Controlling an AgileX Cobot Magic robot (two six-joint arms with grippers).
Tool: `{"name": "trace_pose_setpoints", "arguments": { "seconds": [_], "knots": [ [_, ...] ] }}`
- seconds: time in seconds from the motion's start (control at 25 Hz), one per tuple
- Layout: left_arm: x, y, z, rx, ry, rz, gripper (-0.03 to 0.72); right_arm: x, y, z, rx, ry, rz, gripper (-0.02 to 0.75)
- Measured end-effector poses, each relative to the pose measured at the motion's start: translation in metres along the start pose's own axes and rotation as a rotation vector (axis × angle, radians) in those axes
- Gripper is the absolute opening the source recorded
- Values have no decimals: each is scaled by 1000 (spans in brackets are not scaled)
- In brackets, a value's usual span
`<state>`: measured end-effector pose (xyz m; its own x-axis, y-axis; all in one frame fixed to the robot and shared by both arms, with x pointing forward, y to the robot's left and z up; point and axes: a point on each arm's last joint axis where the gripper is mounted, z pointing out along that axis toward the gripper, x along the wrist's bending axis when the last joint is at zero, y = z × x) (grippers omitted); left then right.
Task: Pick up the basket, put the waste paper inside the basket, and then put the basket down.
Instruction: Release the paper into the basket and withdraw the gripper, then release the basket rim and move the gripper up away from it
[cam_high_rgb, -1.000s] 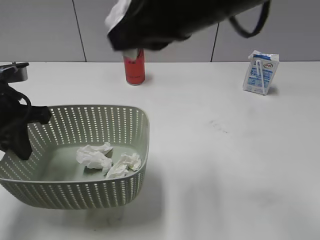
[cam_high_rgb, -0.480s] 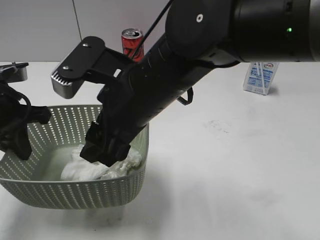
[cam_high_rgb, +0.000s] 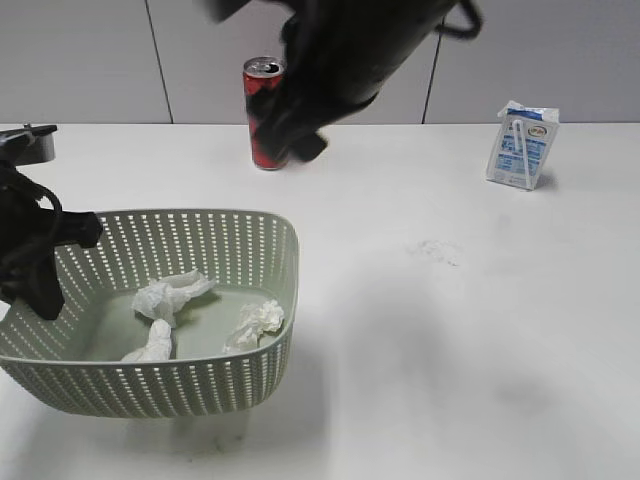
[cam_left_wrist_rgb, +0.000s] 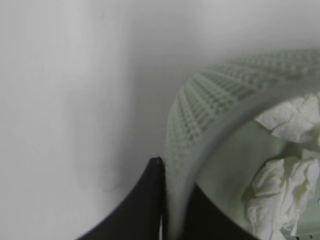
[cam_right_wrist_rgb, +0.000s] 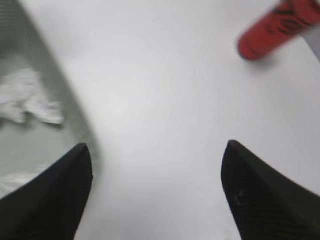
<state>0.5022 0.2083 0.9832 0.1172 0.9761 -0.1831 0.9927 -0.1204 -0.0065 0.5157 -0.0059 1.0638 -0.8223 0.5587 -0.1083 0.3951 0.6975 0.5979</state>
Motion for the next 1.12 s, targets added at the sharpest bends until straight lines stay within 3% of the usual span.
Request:
{"name": "trace_pose_setpoints", "arguments": {
  "seconds": [0.12, 0.24, 0.44, 0.6, 0.68, 0.8, 1.0, 1.12],
  "knots": [
    [0, 0, 0, 0, 0, 0, 6, -54, 0, -22, 75, -151, 141, 585],
    [0, 0, 0, 0, 0, 0, 6, -109, -21, -41, 166, -234, 307, 574],
    [0, 0, 0, 0, 0, 0, 6, -184, -78, -69, 282, -223, 658, 571],
    [-2, 4, -5, -20, -13, -7, 6, -225, -119, -95, 297, -236, 864, 571],
    [-5, 10, -12, -51, -23, -13, 6, -232, -130, -107, 288, -253, 906, 571],
    [-10, 22, -25, -107, -33, -22, 6, -222, -135, -128, 274, -276, 887, 571],
    [-20, 59, -31, -155, -54, -23, 6, -174, -141, -177, 199, -288, 868, 570],
    [-37, 85, -22, -148, -56, 9, 6, -137, -151, -205, 137, -282, 865, 570]
  ]
}}
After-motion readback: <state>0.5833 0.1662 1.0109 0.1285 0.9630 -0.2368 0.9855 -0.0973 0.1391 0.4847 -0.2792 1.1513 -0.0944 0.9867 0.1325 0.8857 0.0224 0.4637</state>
